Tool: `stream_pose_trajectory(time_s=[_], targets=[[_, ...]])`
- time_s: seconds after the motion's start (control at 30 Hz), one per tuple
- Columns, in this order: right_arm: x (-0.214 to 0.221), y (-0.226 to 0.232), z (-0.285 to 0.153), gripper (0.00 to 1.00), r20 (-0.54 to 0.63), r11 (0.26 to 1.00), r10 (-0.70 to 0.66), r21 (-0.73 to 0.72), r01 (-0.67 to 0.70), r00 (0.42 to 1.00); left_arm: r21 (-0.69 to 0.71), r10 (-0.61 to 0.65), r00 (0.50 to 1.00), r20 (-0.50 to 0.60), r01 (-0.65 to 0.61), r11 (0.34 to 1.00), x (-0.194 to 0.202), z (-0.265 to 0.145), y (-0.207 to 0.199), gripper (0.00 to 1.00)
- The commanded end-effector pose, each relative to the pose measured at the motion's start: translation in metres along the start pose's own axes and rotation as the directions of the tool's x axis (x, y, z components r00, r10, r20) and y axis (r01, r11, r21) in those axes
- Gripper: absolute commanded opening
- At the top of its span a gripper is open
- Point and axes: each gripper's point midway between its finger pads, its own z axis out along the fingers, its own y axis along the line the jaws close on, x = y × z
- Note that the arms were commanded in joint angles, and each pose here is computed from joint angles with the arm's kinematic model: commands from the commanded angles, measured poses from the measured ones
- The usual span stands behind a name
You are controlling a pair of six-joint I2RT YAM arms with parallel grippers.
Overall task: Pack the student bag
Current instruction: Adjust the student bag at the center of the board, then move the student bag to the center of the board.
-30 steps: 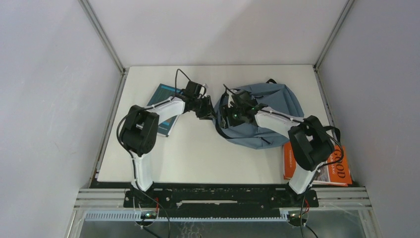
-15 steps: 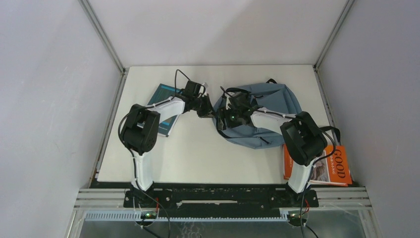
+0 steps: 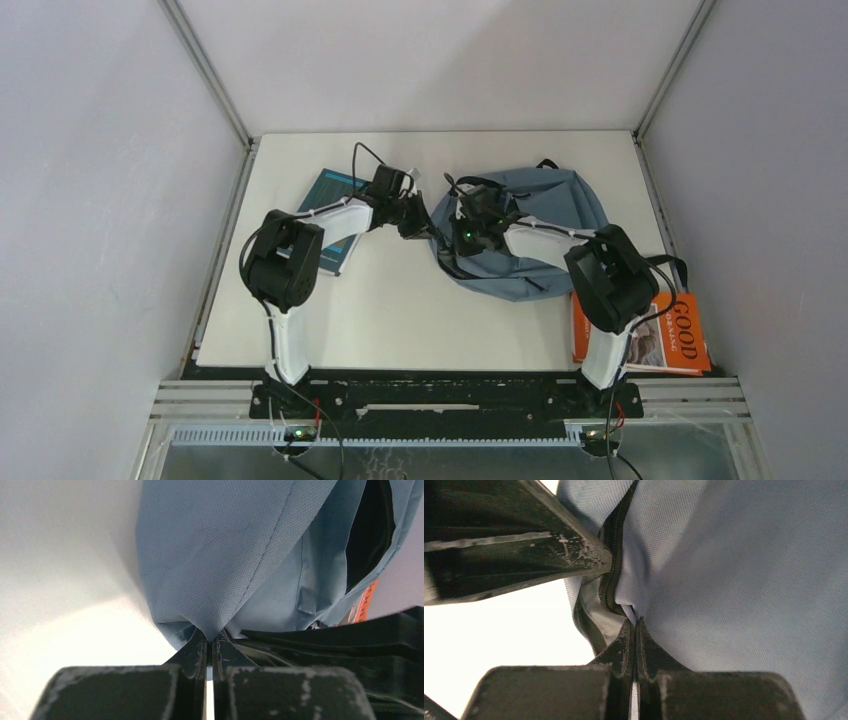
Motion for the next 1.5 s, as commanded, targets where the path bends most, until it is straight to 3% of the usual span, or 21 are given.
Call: stream_pose_trajectory(time_s=[0.0, 0.3, 0.43, 0.5, 0.67, 0.73, 0.83, 0.9, 1.0, 1.1, 1.17, 1.27, 1.4, 1.47], targets=[[-0.065, -0.002, -0.068, 0.0, 0.205, 0.998, 0.053, 0.017, -0.058, 0.977, 0.068, -0.026, 1.0, 0.003, 0.026, 0.997, 0.0, -0.009, -0.007, 0.0], [-0.129, -0.036, -0.211, 0.0, 0.549, 0.976, 0.161, 0.034, -0.214, 0.82, 0.067, -0.07, 0.998, 0.002, 0.07, 0.995, -0.011, -0.009, -0.001, 0.0], [-0.125, -0.03, -0.222, 0.0, 0.605, 0.975, 0.184, -0.013, -0.221, 0.775, 0.054, -0.076, 0.997, -0.016, 0.076, 0.996, -0.013, -0.008, -0.001, 0.0], [-0.118, -0.026, -0.211, 0.0, 0.585, 0.974, 0.201, -0.033, -0.224, 0.786, 0.059, -0.075, 0.997, -0.018, 0.076, 0.995, -0.014, -0.008, -0.003, 0.0], [-0.104, -0.012, -0.181, 0.0, 0.513, 0.975, 0.212, -0.054, -0.216, 0.832, 0.07, -0.039, 0.999, -0.022, 0.04, 0.997, -0.018, -0.02, -0.015, 0.31], [-0.105, -0.01, -0.178, 0.09, 0.512, 0.974, 0.215, -0.056, -0.218, 0.831, 0.07, -0.017, 1.0, 0.007, 0.017, 0.997, -0.024, -0.034, -0.026, 0.41], [-0.11, -0.006, -0.187, 0.53, 0.535, 0.978, 0.201, -0.066, -0.197, 0.821, 0.04, 0.017, 0.997, 0.077, -0.02, 0.999, -0.036, -0.059, -0.036, 0.49], [-0.112, -0.01, -0.199, 0.68, 0.559, 0.98, 0.186, -0.052, -0.19, 0.808, 0.014, 0.06, 0.989, 0.134, -0.063, 0.998, -0.045, -0.08, -0.046, 0.51], [-0.11, -0.025, -0.221, 0.75, 0.585, 0.976, 0.188, -0.02, -0.218, 0.789, -0.044, 0.117, 0.971, 0.208, -0.11, 0.993, -0.056, -0.112, -0.054, 0.52], [-0.095, -0.061, -0.242, 0.76, 0.593, 0.944, 0.223, 0.067, -0.324, 0.774, -0.076, 0.16, 0.951, 0.266, -0.145, 0.987, -0.061, -0.14, -0.063, 0.52], [-0.077, -0.088, -0.253, 0.76, 0.586, 0.896, 0.276, 0.129, -0.424, 0.762, -0.056, 0.192, 0.938, 0.29, -0.184, 0.981, -0.059, -0.155, -0.075, 0.51], [-0.034, -0.137, -0.268, 0.76, 0.571, 0.751, 0.39, 0.256, -0.609, 0.722, -0.041, 0.296, 0.906, 0.301, -0.298, 0.954, -0.048, -0.17, -0.1, 0.51], [0.03, -0.186, -0.285, 0.75, 0.576, 0.498, 0.504, 0.415, -0.761, 0.644, 0.02, 0.413, 0.879, 0.238, -0.429, 0.903, -0.014, -0.16, -0.134, 0.51], [0.064, -0.207, -0.295, 0.75, 0.603, 0.336, 0.556, 0.465, -0.819, 0.571, 0.08, 0.457, 0.871, 0.18, -0.476, 0.876, 0.01, -0.145, -0.149, 0.51]])
